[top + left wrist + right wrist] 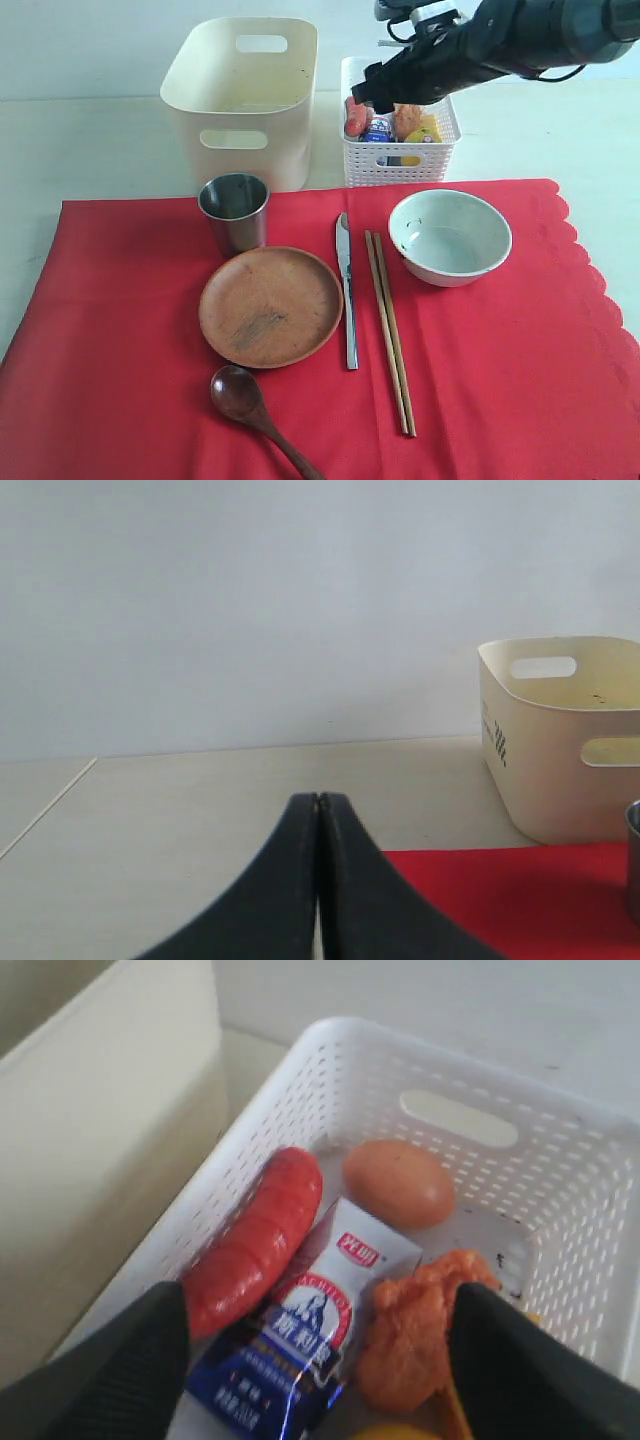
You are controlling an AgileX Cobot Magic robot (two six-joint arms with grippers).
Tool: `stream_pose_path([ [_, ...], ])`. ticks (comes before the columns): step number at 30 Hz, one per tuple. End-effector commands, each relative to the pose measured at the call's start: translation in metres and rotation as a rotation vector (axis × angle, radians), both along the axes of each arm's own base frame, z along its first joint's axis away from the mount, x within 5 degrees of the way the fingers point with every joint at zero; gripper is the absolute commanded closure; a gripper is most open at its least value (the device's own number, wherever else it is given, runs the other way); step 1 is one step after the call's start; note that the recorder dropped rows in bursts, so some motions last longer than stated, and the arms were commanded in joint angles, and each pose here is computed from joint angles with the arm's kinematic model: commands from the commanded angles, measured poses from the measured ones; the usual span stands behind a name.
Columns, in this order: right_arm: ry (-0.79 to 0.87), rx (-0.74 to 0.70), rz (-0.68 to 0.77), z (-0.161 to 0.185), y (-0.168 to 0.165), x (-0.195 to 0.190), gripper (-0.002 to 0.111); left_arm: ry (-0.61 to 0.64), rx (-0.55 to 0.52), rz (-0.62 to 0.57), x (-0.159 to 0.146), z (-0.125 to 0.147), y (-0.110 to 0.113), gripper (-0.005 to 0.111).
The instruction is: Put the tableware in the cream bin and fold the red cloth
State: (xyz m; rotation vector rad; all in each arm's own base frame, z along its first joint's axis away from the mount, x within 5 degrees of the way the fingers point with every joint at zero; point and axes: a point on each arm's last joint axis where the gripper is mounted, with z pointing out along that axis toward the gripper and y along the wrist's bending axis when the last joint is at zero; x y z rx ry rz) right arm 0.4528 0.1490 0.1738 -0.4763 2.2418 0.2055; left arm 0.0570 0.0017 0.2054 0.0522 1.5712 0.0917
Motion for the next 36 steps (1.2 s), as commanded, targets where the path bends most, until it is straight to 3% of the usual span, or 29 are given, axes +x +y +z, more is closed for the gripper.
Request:
stream_pose_path([
  [1, 0.052, -0.004, -0.005, 0.05, -0.024, -0.021, 0.083, -0.005, -0.002, 0.001, -0.001, 0.0, 0.0, 0.107],
  [3, 0.057, 0.025, -0.039, 0.066, -0.034, -0.035, 0.104, -0.005, -0.002, 0.001, -0.001, 0.0, 0.0, 0.107],
  [4, 0.057, 0.029, -0.044, 0.076, -0.038, -0.05, 0.108, -0.005, -0.002, 0.001, -0.001, 0.0, 0.0, 0.107],
  [8, 0.045, 0.05, 0.024, 0.087, -0.021, -0.119, 0.108, -0.005, -0.002, 0.001, -0.001, 0.0, 0.0, 0.107],
  [11, 0.046, 0.097, 0.086, 0.074, 0.004, -0.166, 0.108, -0.005, -0.002, 0.001, -0.001, 0.0, 0.0, 0.107],
  [14, 0.159, 0.049, 0.273, 0.046, 0.043, -0.22, 0.108, -0.005, -0.002, 0.001, -0.001, 0.0, 0.0, 0.107],
  [17, 0.211, 0.011, 0.374, 0.031, 0.061, -0.246, 0.108, -0.005, -0.002, 0.001, -0.001, 0.0, 0.0, 0.107],
  [22, 0.257, -0.025, 0.471, 0.013, 0.085, -0.27, 0.108, -0.005, -0.002, 0.001, -0.001, 0.0, 0.0, 0.107],
  [28, 0.294, -0.047, 0.452, -0.008, 0.092, -0.269, 0.106, -0.005, -0.002, 0.001, -0.001, 0.0, 0.0, 0.107],
  [36, 0.311, -0.041, 0.399, -0.025, 0.096, -0.263, 0.081, -0.005, -0.002, 0.001, -0.001, 0.0, 0.0, 0.107],
])
